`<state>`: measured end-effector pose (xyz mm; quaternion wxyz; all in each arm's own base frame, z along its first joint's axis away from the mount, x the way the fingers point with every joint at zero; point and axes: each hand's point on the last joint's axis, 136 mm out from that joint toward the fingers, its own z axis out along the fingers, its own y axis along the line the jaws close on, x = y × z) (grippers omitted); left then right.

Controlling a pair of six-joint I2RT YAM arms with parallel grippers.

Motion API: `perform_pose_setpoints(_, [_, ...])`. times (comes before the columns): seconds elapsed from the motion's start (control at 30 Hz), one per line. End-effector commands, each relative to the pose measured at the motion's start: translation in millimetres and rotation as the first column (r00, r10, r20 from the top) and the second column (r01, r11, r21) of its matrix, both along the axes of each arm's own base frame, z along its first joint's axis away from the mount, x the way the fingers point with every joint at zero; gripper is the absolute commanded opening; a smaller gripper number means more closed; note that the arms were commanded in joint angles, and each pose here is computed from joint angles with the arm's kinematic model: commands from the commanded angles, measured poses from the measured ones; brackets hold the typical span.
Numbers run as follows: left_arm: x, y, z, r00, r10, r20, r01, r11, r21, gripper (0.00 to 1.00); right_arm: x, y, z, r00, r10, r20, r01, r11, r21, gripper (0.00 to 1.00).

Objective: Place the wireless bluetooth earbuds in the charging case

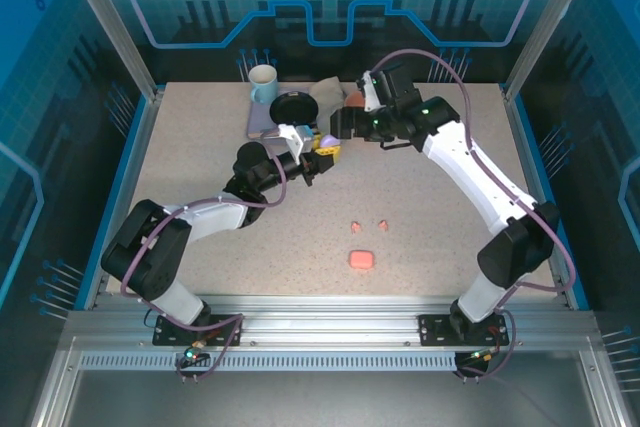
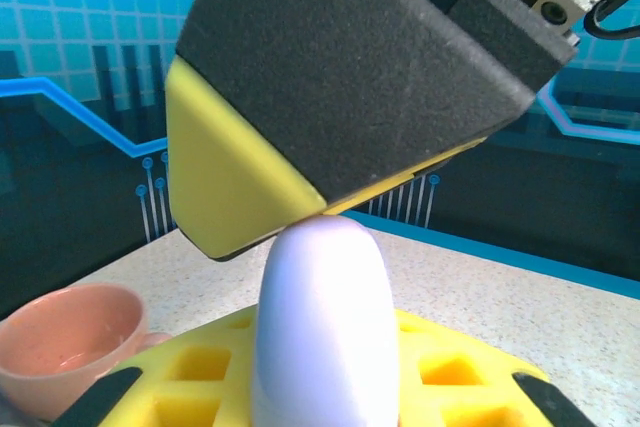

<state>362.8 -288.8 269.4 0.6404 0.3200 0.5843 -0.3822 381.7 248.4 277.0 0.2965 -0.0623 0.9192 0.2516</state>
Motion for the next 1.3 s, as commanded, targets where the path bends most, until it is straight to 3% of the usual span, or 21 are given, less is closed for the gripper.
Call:
perform_pose_setpoints(0.0, [20.4, 11.5, 17.4, 0.996, 0.082, 0.025, -0.081, 0.996, -0.049, 0.00, -41.0, 8.3, -11.4, 0.994, 0.082, -0.076, -0.082, 0.997, -0.002, 0.79])
perform_pose_setpoints(0.1, [25.9, 14.9, 8.2, 0.994, 0.103, -0.038, -0.105, 0.994, -0.031, 0.00, -38.6, -6.5, -8.5, 0.999, 0.017, -0.048, -0.017, 1.000, -0.010, 0.80])
perform_pose_setpoints(0.23, [31.0, 23.1, -20.9, 0.963, 0.123, -0.239, -0.132, 0.991, -0.021, 0.00, -30.8, -38.0, -10.7, 0.992, -0.109, -0.069, 0.111, 0.994, 0.017, 0.82])
perform_pose_setpoints(0.37, [26.0, 28.4, -62.9, 0.866, 0.143, -0.478, -0.161, 0.987, 0.004, 0.00, -33.1, -55.9, -22.5, 0.981, -0.170, -0.095, 0.173, 0.984, 0.028, 0.82])
perform_pose_setpoints(0.43, [24.7, 32.3, -84.9, 0.769, 0.170, -0.616, -0.195, 0.980, 0.027, 0.00, -36.1, -62.6, -32.2, 0.975, -0.192, -0.109, 0.195, 0.981, 0.013, 0.82])
perform_pose_setpoints(0.6, [6.6, 35.5, -157.2, 0.381, 0.237, -0.894, -0.184, 0.967, 0.179, 0.00, -49.1, -73.4, -63.1, 0.958, -0.235, -0.163, 0.235, 0.972, -0.015, 0.83])
perform_pose_setpoints(0.77, [-13.6, 31.9, -203.1, 0.138, 0.248, -0.959, -0.107, 0.966, 0.234, 0.00, -63.4, -77.9, -82.6, 0.947, -0.254, -0.196, 0.254, 0.967, -0.029, 0.83])
perform_pose_setpoints(0.87, [-17.9, 35.4, -221.9, 0.037, 0.275, -0.961, -0.096, 0.958, 0.270, 0.00, -71.0, -80.8, -90.4, 0.942, -0.262, -0.208, 0.259, 0.965, -0.042, 0.83])
perform_pose_setpoints(1.1, [-13.7, 45.8, -241.8, -0.079, 0.329, -0.941, -0.079, 0.939, 0.334, 0.04, -83.6, -83.5, -107.7, 0.937, -0.270, -0.221, 0.255, 0.962, -0.093, 0.82])
perform_pose_setpoints(1.27, [-7.0, 60.9, -251.6, -0.116, 0.368, -0.923, -0.087, 0.921, 0.378, 0.23, -93.6, -87.3, -126.2, 0.926, -0.296, -0.236, 0.259, 0.950, -0.174, 0.83])
